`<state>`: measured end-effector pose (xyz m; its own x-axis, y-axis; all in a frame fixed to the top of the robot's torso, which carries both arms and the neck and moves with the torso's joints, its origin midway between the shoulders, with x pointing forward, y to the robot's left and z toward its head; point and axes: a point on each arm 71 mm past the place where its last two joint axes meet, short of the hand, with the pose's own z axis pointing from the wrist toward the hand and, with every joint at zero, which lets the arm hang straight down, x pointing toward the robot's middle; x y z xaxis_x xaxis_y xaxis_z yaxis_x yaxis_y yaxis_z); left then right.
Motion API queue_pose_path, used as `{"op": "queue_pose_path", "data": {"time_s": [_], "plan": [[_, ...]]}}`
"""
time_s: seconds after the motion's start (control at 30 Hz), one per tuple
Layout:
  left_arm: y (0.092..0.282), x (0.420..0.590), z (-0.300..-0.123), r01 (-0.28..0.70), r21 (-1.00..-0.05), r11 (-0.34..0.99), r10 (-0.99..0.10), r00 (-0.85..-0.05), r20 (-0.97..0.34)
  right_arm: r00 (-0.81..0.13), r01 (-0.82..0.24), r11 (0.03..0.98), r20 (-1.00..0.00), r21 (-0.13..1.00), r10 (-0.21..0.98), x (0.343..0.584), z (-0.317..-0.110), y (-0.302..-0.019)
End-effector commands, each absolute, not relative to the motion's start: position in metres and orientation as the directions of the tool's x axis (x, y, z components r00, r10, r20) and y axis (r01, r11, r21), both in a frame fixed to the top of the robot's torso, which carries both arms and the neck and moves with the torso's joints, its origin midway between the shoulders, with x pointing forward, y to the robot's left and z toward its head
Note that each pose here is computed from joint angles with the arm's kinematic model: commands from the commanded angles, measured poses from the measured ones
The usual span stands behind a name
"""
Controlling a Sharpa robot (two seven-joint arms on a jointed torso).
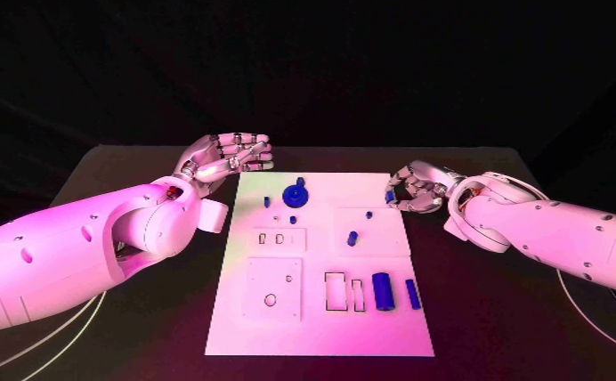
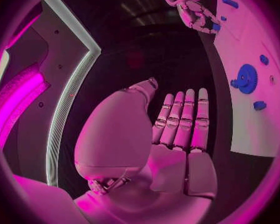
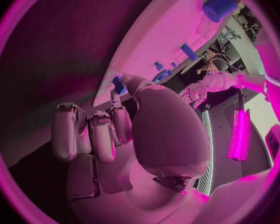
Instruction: Assemble the parts on the task board
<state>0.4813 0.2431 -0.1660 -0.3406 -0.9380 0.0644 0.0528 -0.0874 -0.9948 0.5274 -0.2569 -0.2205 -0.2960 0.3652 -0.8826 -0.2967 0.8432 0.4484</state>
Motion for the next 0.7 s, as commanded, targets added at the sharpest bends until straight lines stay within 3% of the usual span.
{"op": "queue_pose_path", "data": {"time_s": [0.03,0.7], "plan": [[0.2408,0.481,-0.165,0.056,-0.993,-0.099,-0.931,-0.359,0.073,-0.3,-0.303,0.845,-0.886,0.44,0.354,0.5266,-0.2215,-0.2546],[0.2414,0.4812,-0.1653,0.053,-0.994,-0.098,-0.931,-0.358,0.072,-0.256,-0.278,0.857,-0.893,0.435,0.37,0.528,-0.2195,-0.2554]]}}
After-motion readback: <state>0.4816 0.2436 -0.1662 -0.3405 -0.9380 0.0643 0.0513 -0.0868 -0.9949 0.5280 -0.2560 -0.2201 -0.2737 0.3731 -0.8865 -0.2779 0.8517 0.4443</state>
